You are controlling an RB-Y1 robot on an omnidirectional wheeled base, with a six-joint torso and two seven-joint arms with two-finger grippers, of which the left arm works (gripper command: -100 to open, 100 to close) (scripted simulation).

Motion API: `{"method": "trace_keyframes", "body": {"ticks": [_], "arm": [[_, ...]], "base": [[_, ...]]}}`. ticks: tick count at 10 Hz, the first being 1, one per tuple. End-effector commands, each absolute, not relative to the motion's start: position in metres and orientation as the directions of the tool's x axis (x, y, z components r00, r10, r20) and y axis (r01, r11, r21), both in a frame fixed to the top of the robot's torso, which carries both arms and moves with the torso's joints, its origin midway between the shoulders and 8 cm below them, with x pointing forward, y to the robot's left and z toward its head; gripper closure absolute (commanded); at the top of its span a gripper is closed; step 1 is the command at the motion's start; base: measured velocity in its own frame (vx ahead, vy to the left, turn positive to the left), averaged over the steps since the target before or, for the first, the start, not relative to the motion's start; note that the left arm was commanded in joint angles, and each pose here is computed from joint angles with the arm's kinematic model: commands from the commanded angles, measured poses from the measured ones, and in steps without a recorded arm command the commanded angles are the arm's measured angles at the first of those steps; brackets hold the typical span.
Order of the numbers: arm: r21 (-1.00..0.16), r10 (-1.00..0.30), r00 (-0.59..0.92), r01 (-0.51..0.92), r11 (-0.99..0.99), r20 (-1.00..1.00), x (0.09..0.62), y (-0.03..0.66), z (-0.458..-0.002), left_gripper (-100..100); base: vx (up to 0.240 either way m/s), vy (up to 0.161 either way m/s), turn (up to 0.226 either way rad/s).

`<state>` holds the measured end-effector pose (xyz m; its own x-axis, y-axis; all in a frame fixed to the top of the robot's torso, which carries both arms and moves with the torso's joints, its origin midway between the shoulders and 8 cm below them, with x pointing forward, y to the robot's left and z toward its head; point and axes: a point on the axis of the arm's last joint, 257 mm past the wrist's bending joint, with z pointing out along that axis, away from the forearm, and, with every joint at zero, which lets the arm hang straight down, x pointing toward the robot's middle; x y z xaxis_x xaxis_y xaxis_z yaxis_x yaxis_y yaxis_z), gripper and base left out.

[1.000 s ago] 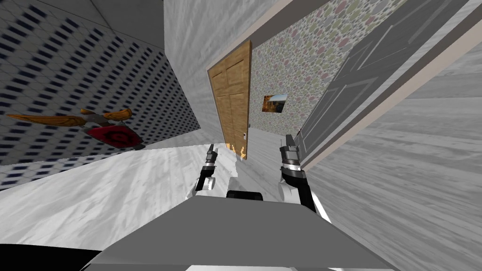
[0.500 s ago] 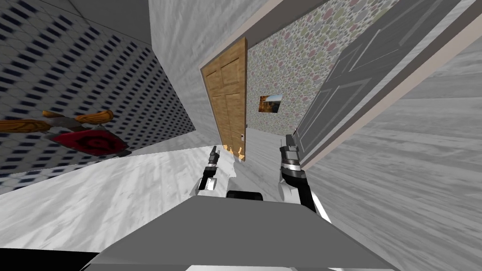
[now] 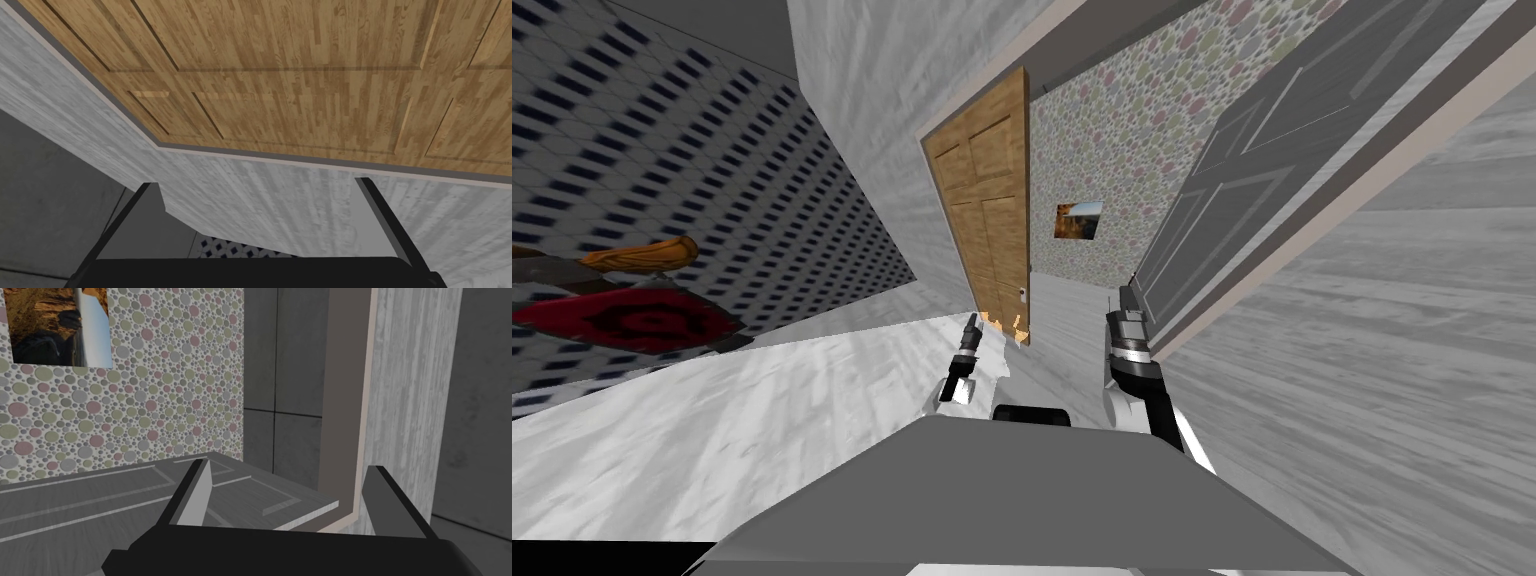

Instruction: Push the door open

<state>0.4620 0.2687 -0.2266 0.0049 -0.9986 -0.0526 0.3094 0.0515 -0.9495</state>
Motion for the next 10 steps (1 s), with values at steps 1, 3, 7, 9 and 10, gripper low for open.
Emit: {"method": "trace_keyframes", "body": {"ticks": [1, 3, 7, 9, 10], "arm": [[-0.955, -0.999, -0.006, 0.293, 0.047, -0.051, 0.465, 0.267, -0.237, -100], [-0.961, -0.999, -0.019, 0.272, 0.043, -0.050, 0.468, 0.263, -0.250, -100], [-0.973, -0.998, -0.045, 0.230, 0.034, -0.046, 0.473, 0.255, -0.275, -100], [-0.977, -0.997, -0.057, 0.210, 0.030, -0.043, 0.474, 0.251, -0.287, -100], [-0.979, -0.997, -0.063, 0.200, 0.028, -0.042, 0.475, 0.249, -0.293, -100]], "base": [[0.078, 0.036, -0.100], [0.093, 0.029, -0.118], [0.093, 0.043, -0.117], [0.080, 0.047, -0.115], [0.090, 0.049, -0.102]]}}
